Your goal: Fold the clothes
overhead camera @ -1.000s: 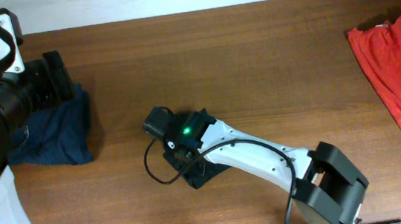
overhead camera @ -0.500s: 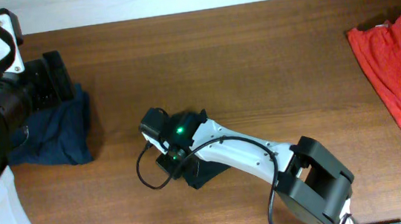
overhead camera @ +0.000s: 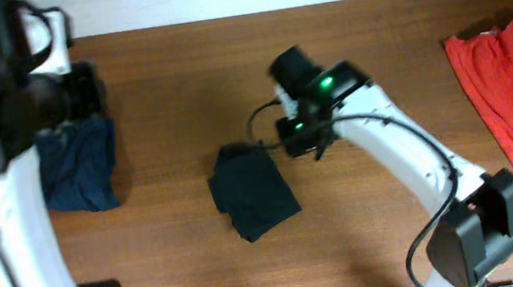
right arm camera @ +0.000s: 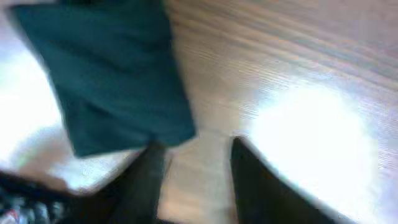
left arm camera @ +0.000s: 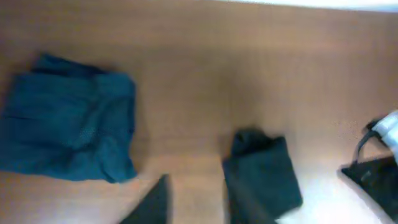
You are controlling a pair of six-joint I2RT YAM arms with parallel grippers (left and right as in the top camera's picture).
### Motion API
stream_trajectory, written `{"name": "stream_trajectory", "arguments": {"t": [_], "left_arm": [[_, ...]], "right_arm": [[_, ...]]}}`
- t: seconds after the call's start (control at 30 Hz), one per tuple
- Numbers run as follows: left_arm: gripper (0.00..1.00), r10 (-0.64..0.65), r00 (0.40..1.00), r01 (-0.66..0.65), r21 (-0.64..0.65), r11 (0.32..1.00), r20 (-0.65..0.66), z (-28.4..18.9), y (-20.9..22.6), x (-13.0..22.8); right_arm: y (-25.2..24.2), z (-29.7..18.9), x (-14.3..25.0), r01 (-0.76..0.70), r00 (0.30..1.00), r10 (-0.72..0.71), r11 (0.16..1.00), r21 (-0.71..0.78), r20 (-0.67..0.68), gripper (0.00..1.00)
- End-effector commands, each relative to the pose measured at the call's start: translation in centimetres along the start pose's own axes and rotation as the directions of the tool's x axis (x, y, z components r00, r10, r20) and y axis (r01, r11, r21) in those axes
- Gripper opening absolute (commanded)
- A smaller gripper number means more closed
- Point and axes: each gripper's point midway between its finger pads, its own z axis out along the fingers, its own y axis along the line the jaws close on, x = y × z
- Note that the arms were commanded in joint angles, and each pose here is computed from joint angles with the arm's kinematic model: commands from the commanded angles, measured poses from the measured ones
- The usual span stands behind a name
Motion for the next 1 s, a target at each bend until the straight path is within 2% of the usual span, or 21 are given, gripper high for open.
{"name": "stream_trajectory", "arguments": {"t": [0.0, 0.07, 0.17, 0.3, 0.33, 0.4, 0.57, 0.83, 0.9, 0.97], "left_arm": [[0.1, 0.086, 0.982, -0.051, 0.202, 0.978, -0.169, 5.7, -2.8, 1.7], [0.07, 0.166, 0.962, -0.082, 0.347, 0.934, -0.218, 8.5, -5.0, 2.9], [0.06, 0.304, 0.926, -0.133, 0.561, 0.817, -0.225, 11.9, -9.0, 5.0], [0.07, 0.452, 0.862, -0.211, 0.647, 0.732, -0.231, 16.1, -11.4, 8.4], [0.07, 0.505, 0.826, -0.226, 0.675, 0.703, -0.249, 18.1, -12.5, 10.3], [0.06, 0.553, 0.787, -0.235, 0.695, 0.679, -0.274, 20.1, -13.3, 12.5], [0.06, 0.604, 0.711, -0.214, 0.706, 0.675, -0.361, 25.2, -14.3, 17.4], [0.06, 0.637, 0.671, -0.24, 0.701, 0.672, -0.38, 29.6, -14.9, 19.6], [0.04, 0.627, 0.659, -0.267, 0.65, 0.712, -0.416, 31.2, -13.8, 19.9], [0.03, 0.544, 0.671, -0.275, 0.512, 0.814, -0.504, 33.3, -11.8, 19.8]], "right_arm": [[0.5, 1.4, 1.5, 0.01, 0.995, -0.023, 0.992, -0.124, -0.101, 0.19], [1.1, 2.8, 2.5, 0.025, 0.988, -0.053, 0.982, -0.187, -0.145, 0.15], [1.9, 4.4, 3.8, 0.039, 0.981, -0.085, 0.968, -0.249, -0.176, 0.09], [2.7, 5.6, 4.4, -0.023, 0.98, -0.039, 0.953, -0.302, -0.197, 0.08], [2.8, 6.0, 4.7, -0.09, 0.975, 0.023, 0.951, -0.297, -0.223, 0.09], [2.9, 6.1, 5.0, -0.125, 0.969, 0.052, 0.946, -0.298, -0.242, 0.1], [2.8, 6.4, 5.5, -0.24, 0.944, 0.16, 0.933, -0.267, -0.29, 0.1], [3.0, 6.5, 5.1, -0.245, 0.946, 0.168, 0.93, -0.272, -0.278, 0.1], [3.0, 6.5, 5.0, -0.243, 0.947, 0.167, 0.93, -0.274, -0.273, 0.1], [3.0, 6.6, 5.1, -0.242, 0.948, 0.166, 0.93, -0.275, -0.272, 0.1]]}}
